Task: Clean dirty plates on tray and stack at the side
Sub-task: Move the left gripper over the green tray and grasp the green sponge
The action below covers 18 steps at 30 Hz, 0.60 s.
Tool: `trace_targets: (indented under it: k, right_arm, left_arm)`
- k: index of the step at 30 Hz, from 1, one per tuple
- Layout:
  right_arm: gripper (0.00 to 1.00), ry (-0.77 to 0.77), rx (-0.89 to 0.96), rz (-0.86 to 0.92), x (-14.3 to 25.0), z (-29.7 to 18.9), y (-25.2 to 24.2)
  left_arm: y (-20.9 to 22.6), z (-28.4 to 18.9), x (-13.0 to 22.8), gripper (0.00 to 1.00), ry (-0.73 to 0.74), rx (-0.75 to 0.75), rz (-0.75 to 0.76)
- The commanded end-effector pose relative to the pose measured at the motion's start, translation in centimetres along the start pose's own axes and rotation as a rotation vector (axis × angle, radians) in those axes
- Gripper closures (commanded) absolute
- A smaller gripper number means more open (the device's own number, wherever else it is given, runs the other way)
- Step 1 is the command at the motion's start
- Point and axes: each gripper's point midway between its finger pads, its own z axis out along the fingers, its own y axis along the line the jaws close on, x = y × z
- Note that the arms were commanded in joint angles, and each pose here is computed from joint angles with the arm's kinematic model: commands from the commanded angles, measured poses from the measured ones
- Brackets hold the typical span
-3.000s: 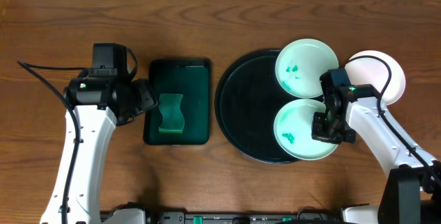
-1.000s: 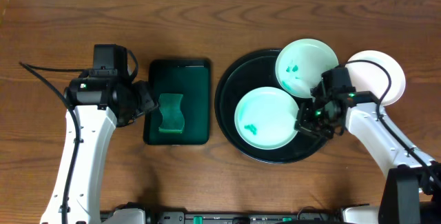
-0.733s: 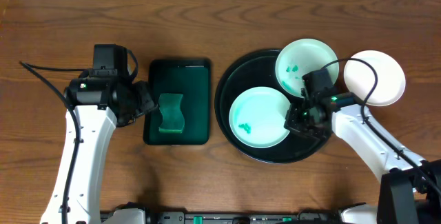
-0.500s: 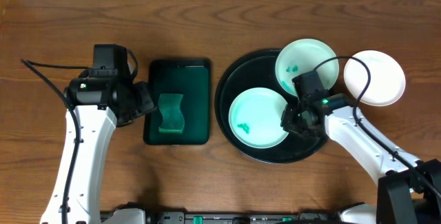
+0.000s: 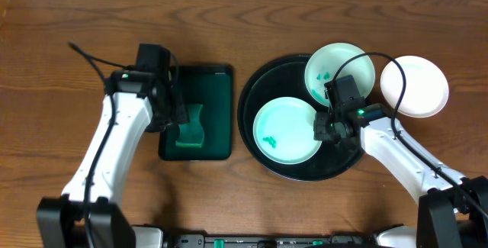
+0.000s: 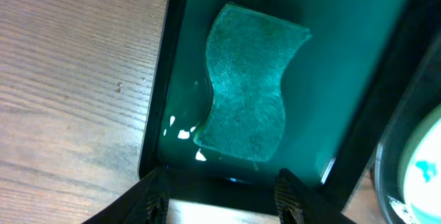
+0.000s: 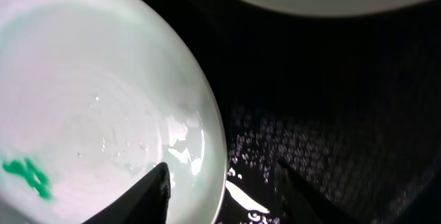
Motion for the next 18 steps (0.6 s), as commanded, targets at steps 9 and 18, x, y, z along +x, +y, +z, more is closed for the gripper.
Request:
trace_targets:
  k: [9, 18]
  right_arm:
    - [0.86, 0.059, 0.018, -0.029, 0.7, 3.9, -0.3]
    - [0.91, 0.053, 0.015, -0.030, 0.5, 3.9, -0.3]
  left_arm:
    - [-0.1, 2.2, 0.2, 0.49, 0.049, -0.048, 0.029]
    - [-1.2, 4.5, 0.3, 0.44, 0.086, -0.064, 0.027]
